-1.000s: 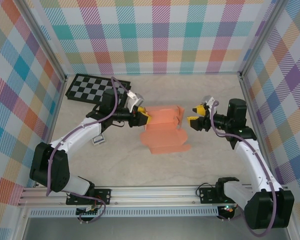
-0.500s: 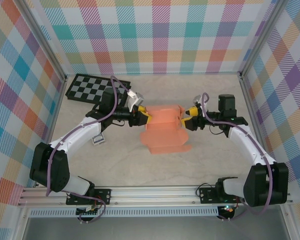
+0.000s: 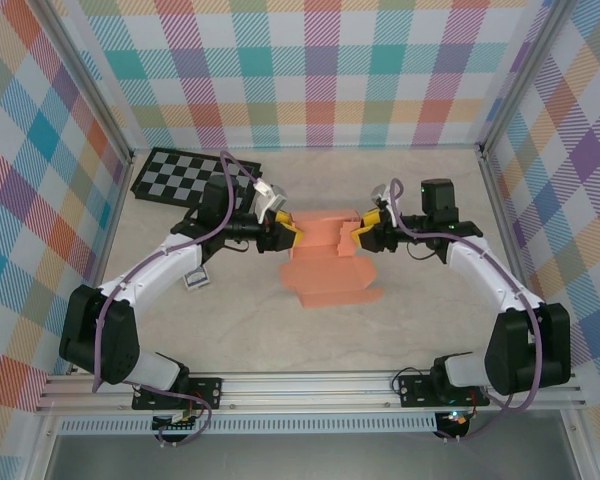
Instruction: Fold the paper box
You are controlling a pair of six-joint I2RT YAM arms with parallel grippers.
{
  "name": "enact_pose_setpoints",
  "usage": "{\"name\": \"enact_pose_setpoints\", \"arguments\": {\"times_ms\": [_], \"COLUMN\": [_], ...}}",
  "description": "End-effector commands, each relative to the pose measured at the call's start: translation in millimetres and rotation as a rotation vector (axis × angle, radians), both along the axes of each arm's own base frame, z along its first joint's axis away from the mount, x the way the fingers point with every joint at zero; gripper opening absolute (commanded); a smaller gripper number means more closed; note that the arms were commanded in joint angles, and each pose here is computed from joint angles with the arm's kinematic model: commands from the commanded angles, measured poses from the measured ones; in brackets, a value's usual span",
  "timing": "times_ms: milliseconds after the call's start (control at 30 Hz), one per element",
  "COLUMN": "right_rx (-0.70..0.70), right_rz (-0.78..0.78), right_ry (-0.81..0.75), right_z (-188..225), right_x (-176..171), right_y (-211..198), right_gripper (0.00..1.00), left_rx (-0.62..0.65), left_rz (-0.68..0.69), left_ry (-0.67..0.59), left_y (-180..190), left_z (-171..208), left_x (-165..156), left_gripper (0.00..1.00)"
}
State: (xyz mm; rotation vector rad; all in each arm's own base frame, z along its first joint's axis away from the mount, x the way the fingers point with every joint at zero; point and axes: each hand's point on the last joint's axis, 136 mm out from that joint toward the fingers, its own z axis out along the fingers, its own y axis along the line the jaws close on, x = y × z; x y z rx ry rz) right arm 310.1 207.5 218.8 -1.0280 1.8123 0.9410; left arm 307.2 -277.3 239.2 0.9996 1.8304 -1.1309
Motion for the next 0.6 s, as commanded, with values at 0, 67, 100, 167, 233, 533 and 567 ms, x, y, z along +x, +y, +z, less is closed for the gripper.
{"name": "enact_pose_setpoints", "arguments": {"times_ms": [0,67,100,167,233,533,567], "right_rx": [-0.008,-0.018,-0.032,-0.078,-0.106,-0.110,-0.112], "right_rz": [-0.112,-0.186,-0.220,-0.277,-0.343,-0.518,-0.542], "right_ry": [-0.063,-0.086,-0.096,-0.109,-0.102,-0.063,-0.059], "right_z": [2,0,-2,-8,-15,-29,-30], "right_x": [15,22,24,29,36,59,63], "right_y": [5,4,4,6,6,13,12], "right_gripper": [0.40,0.38,0.38,0.38,0.38,0.33,0.30], "left_rx": [-0.039,-0.038,-0.037,-0.039,-0.042,-0.042,-0.041], "left_rz": [-0.010,-0.004,0.000,0.004,0.004,0.006,0.007], "left_ry": [-0.048,-0.046,-0.046,-0.044,-0.041,-0.034,-0.032], "left_y": [-2,-1,-1,-1,-2,-3,-3], "left_z": [21,20,20,19,18,14,13], "left_x": [1,2,2,3,3,0,0], "left_gripper": [0.18,0.18,0.18,0.18,0.18,0.18,0.18]}}
